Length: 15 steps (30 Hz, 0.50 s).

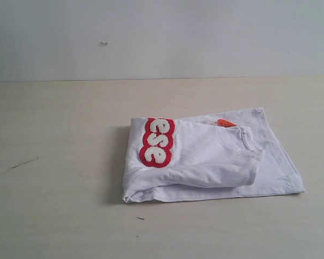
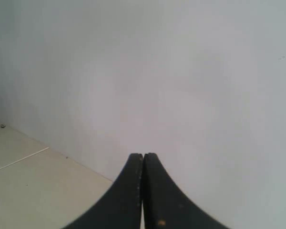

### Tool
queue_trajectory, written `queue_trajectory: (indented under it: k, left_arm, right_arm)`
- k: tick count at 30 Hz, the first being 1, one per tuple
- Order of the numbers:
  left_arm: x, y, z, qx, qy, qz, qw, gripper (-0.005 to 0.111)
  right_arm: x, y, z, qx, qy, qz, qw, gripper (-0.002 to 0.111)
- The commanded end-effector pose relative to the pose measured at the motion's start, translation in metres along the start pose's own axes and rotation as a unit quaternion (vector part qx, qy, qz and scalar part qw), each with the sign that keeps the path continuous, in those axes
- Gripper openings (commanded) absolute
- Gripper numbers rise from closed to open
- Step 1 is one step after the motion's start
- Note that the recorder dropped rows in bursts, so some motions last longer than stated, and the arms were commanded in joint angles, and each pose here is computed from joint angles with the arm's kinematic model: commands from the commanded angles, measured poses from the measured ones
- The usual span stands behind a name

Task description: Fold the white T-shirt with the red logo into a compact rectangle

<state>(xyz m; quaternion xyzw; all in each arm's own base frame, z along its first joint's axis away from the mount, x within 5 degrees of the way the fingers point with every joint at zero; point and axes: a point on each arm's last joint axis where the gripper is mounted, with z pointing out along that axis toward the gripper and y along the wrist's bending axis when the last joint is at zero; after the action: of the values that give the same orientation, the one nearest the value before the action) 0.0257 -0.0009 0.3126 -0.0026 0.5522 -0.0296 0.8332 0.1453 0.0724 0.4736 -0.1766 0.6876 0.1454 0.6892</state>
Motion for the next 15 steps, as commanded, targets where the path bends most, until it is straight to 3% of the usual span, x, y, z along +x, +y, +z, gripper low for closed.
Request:
queue_trajectory:
  k: [1,9,11,15]
  left_arm:
    - [0.029,0.002,0.0,-0.006,0.047,0.023,0.999,0.0]
    - [0.094,0.004,-0.008,-0.002,0.122,0.037,0.992,0.0]
    - [0.1,0.004,-0.01,-0.003,0.135,0.035,0.99,0.0]
    - [0.116,0.007,-0.016,-0.019,0.232,0.011,0.972,0.0]
  right_arm:
    - [0.001,-0.001,0.0,0.003,0.0,-0.003,1.0,0.0]
    - [0.001,-0.001,0.0,0.003,0.0,-0.003,1.0,0.0]
    - [0.001,-0.001,0.0,0.003,0.0,-0.003,1.0,0.0]
    - [0.001,-0.001,0.0,0.003,0.0,-0.003,1.0,0.0]
